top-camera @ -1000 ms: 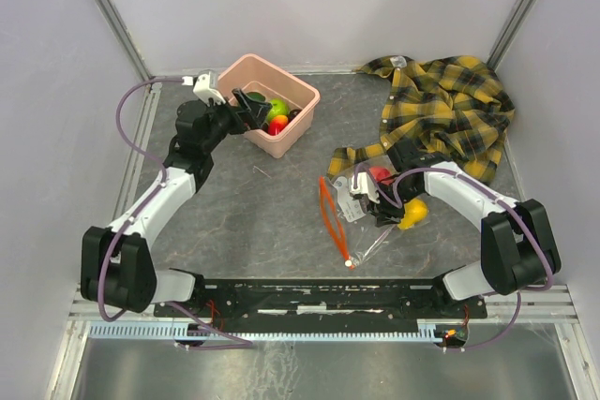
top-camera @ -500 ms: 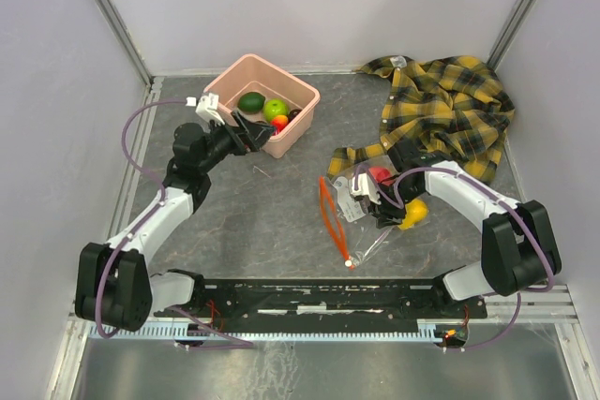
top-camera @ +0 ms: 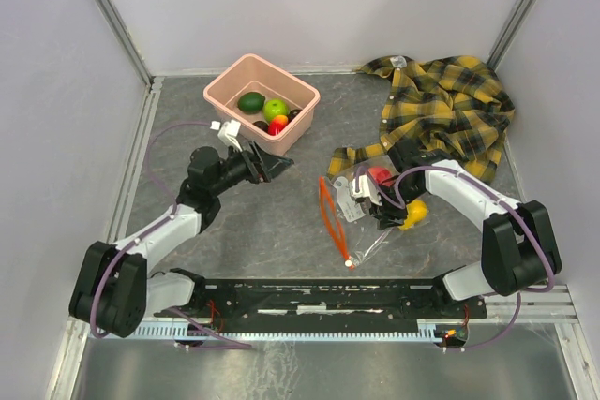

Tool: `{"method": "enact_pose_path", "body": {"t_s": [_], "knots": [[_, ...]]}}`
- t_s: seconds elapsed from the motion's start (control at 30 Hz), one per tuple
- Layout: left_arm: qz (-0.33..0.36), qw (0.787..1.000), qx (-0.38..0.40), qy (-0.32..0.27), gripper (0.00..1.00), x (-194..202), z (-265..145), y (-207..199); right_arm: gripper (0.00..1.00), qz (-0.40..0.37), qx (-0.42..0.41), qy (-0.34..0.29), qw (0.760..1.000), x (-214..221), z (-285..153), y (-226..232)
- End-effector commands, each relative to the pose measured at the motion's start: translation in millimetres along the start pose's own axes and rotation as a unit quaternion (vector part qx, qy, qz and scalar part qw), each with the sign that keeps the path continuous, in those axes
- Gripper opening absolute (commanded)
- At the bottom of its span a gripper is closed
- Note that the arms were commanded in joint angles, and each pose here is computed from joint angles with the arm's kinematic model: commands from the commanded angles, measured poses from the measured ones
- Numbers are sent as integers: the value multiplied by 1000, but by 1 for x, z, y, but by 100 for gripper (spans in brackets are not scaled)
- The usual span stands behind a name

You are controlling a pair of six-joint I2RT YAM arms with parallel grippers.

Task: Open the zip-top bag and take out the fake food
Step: Pick up the fake fruit from the zipper food storage bag.

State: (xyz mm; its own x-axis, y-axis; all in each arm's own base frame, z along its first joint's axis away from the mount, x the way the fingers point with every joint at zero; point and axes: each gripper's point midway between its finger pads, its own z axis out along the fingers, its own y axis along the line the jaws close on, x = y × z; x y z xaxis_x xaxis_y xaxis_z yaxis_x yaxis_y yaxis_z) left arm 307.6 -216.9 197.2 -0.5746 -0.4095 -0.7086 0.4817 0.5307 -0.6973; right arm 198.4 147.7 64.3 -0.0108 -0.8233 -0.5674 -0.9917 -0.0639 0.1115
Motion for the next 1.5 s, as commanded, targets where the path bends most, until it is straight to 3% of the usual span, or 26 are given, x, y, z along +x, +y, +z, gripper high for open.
{"method": "enact_pose_path", "body": {"t_s": [0.0,0.43,0.87,1.27,1.47], "knots": [[36,998,47,-17,89,2,-1,-29,46,-20,8,-15,1000,-12,-8,-6],[79,993,88,7,81,61,-3,-44,47,-27,6,-15,1000,-14,-11,-5],[196,975,98,33,68,116,0,-38,47,-28,5,-14,1000,-13,-11,-5],[319,934,155,39,56,152,8,-47,47,-29,7,-10,1000,-13,-13,-5],[392,902,179,27,55,163,16,-48,47,-34,14,-7,999,-13,-16,-5]]}}
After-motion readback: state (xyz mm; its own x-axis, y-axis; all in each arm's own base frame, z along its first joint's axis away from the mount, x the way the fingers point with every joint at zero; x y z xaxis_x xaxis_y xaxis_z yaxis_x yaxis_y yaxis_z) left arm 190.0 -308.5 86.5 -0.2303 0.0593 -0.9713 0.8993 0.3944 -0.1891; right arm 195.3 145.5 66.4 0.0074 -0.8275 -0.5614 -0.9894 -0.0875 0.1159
